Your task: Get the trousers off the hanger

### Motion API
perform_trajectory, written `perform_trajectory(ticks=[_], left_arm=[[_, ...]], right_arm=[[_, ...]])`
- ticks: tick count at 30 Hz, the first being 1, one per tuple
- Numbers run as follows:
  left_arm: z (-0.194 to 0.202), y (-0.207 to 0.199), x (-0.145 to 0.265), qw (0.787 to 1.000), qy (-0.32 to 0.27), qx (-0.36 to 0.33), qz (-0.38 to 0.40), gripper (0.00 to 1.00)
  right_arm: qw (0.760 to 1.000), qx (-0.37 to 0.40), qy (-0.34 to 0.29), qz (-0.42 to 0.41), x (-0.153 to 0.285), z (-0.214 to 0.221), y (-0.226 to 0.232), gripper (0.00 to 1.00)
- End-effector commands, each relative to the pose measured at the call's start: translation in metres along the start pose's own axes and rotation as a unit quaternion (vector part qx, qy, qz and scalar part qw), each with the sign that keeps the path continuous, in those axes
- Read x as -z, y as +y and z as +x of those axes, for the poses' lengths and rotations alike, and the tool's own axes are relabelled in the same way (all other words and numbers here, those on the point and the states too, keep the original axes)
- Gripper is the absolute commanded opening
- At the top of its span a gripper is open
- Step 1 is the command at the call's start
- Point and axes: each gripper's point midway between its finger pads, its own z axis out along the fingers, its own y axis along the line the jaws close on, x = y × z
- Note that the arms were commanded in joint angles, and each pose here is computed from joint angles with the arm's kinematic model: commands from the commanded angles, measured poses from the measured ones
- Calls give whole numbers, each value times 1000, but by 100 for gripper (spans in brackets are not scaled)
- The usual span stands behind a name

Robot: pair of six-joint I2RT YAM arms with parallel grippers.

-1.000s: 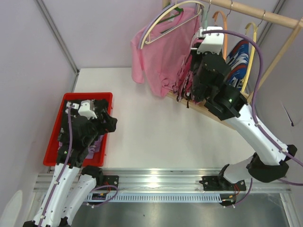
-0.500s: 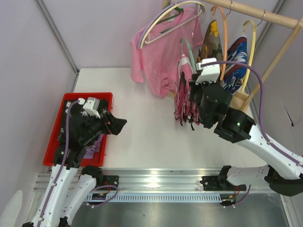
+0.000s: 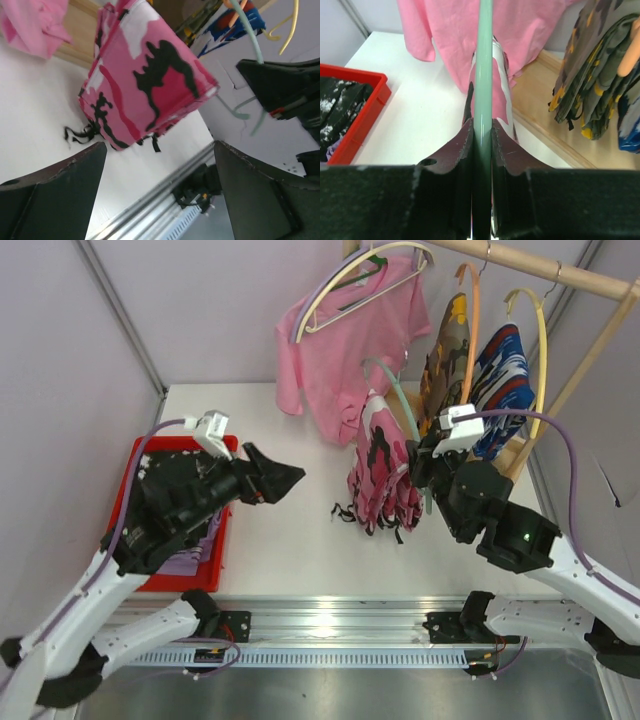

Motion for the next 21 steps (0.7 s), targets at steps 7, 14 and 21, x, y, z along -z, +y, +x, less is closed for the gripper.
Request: perform_trajectory(ticks=[7,14,21], left_arm=[[-1,-39,-76,991,20,80,-107,97],[-1,-69,-102,999,7,27,-30,97],[35,-101,-97,981,-10,-189,31,98]], right_arm=[[979,-138,-144,-47,17,-69,5,0],[979,-144,-143,-14,12,-76,-1,0],[975,-164,-140,46,2,-93,-9,0]])
